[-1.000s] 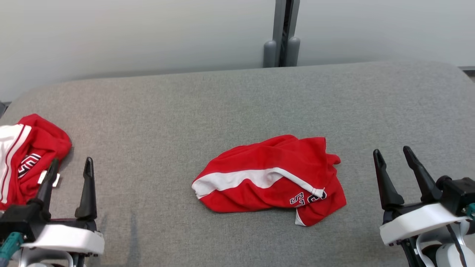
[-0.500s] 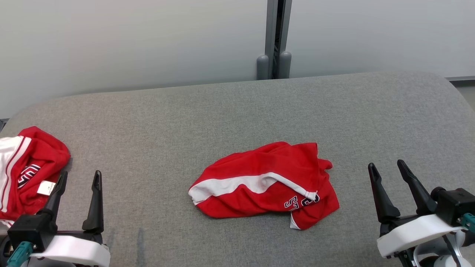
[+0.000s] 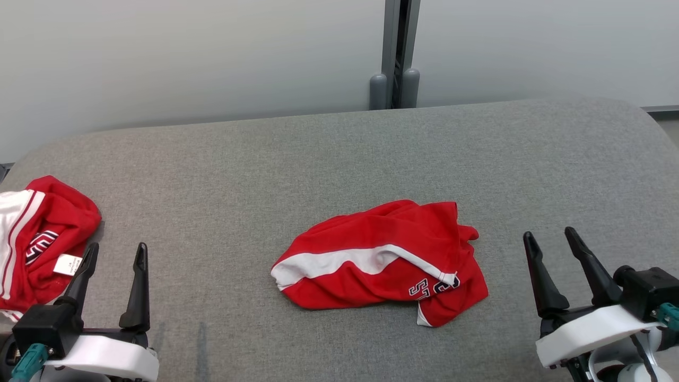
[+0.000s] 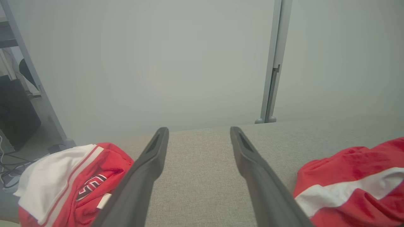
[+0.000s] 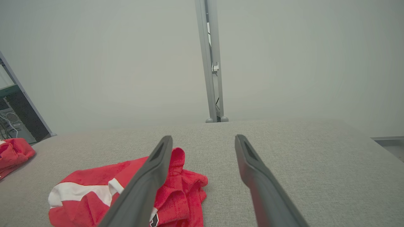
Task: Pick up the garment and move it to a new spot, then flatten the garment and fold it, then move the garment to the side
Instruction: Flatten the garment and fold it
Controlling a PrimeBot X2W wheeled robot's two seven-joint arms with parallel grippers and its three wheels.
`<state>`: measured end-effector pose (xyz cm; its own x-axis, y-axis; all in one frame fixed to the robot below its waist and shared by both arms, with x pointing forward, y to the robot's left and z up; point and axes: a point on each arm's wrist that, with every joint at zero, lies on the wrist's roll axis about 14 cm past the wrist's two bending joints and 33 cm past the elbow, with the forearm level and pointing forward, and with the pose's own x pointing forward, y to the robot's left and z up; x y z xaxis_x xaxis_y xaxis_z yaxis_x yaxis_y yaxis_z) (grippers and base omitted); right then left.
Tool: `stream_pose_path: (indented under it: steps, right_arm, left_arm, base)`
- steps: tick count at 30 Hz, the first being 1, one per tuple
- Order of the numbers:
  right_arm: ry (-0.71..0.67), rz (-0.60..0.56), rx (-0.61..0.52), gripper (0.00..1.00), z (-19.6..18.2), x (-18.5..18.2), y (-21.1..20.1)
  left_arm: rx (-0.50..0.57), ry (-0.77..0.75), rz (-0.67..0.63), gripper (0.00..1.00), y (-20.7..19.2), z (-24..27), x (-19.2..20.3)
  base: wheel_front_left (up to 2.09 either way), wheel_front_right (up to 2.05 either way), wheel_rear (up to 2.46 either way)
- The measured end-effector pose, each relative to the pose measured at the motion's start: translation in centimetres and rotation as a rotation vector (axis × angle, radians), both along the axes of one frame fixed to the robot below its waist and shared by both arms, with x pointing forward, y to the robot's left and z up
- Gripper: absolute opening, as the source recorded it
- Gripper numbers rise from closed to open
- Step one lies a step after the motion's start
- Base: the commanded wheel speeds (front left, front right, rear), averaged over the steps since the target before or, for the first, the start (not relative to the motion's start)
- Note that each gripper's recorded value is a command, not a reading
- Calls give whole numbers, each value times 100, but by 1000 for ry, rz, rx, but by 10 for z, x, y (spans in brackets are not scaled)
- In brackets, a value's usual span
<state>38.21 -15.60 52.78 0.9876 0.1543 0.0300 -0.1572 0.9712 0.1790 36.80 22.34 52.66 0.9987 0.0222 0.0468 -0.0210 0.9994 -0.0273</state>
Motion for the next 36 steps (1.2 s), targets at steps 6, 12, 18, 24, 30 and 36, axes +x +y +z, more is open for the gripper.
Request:
stream_pose_path:
  steps: [6, 12, 18, 24, 30, 36]
  right_arm:
    - [99, 94, 3, 100, -22, 2, 25]
    - [231, 199, -16, 100, -56, 4, 52]
    - [296, 289, -23, 100, -78, 13, 76]
    - [313, 338, -17, 0, -85, 20, 90]
    - [276, 355, -6, 0, -74, 27, 91]
    - [244, 395, 107, 0, -41, 26, 97]
  left_arm:
    - [0, 1, 0, 100, 0, -1, 5]
    - [-10, 10, 7, 100, 1, -7, 13]
    - [-14, 24, 18, 100, 6, -17, 20]
    - [-15, 41, 30, 100, 10, -26, 22]
    - [-15, 35, 31, 100, 11, -27, 26]
    - [-20, 33, 23, 100, 9, -29, 30]
  base:
    - [0, 0, 0]
    - [0, 0, 0]
    - [0, 0, 0]
    - [0, 0, 0]
    - [0, 0, 0]
    - [0, 0, 0]
